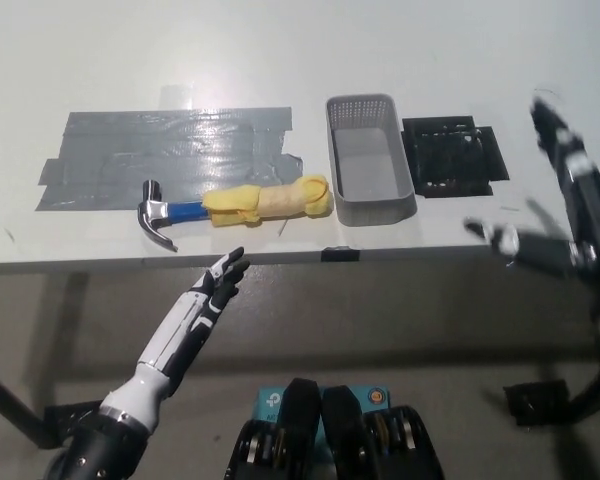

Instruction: The robot picks the hammer placed on top of the gray container with right hand and places it on the grey area of the desk

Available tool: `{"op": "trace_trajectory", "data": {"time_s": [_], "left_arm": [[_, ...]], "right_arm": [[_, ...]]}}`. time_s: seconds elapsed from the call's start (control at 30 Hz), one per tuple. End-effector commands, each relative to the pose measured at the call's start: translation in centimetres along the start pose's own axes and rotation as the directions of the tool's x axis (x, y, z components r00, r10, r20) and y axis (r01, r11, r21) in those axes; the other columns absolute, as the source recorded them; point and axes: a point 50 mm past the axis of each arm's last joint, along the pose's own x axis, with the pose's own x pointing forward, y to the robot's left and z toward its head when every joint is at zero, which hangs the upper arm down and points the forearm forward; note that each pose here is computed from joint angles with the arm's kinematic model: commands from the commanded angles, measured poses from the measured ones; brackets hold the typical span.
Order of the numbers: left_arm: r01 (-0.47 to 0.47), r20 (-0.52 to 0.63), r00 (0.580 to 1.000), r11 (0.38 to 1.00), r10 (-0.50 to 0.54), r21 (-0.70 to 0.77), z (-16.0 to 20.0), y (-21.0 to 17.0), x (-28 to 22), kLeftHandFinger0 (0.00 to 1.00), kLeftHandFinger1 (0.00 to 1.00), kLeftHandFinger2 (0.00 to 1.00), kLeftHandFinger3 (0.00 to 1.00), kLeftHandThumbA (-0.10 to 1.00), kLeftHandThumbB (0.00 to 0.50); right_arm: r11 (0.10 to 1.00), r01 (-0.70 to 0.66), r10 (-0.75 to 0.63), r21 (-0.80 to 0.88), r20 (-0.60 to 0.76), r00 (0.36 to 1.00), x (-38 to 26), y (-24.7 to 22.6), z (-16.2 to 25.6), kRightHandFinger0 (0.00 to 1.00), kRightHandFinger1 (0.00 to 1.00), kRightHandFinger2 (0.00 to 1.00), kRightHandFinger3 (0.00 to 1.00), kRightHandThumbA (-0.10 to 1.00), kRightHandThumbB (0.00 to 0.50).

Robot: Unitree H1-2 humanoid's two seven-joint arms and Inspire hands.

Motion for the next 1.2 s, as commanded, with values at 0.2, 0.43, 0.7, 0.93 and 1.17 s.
{"op": "trace_trajectory", "data": {"time_s": [0.2,0.43,0.7,0.93,1.17], "left_arm": [[-0.171,0.116,0.977,0.983,0.179,-0.070,0.4,1.7,-3.1,1.00,1.00,1.00,1.00,1.00,0.148],[-0.197,0.102,0.973,0.977,0.205,-0.081,0.1,2.3,-3.4,1.00,1.00,1.00,1.00,1.00,0.150],[-0.212,0.064,0.974,0.973,0.218,-0.090,-0.9,1.8,-4.5,1.00,1.00,1.00,1.00,1.00,0.128],[-0.200,0.055,0.977,0.976,0.205,-0.085,-1.4,1.4,-5.3,1.00,1.00,1.00,1.00,1.00,0.134],[-0.204,0.049,0.976,0.974,0.210,-0.099,-1.8,1.0,-5.8,1.00,1.00,1.00,1.00,1.00,0.153]], "right_arm": [[0.957,-0.078,0.059,0.280,0.074,0.995,-6.8,4.2,0.7,1.00,1.00,1.00,1.00,1.00,0.197],[0.964,-0.117,0.115,0.239,0.022,0.993,-6.4,6.2,-2.2,1.00,1.00,1.00,1.00,1.00,0.187],[0.964,-0.154,0.165,0.218,-0.033,0.986,-7.7,6.8,-3.4,1.00,1.00,1.00,1.00,1.00,0.212],[0.960,-0.142,0.163,0.240,-0.068,0.984,-8.7,6.8,-4.1,1.00,1.00,1.00,1.00,1.00,0.213],[0.960,-0.175,0.192,0.219,-0.058,0.980,-8.8,7.0,-4.1,1.00,1.00,1.00,1.00,1.00,0.206]]}}
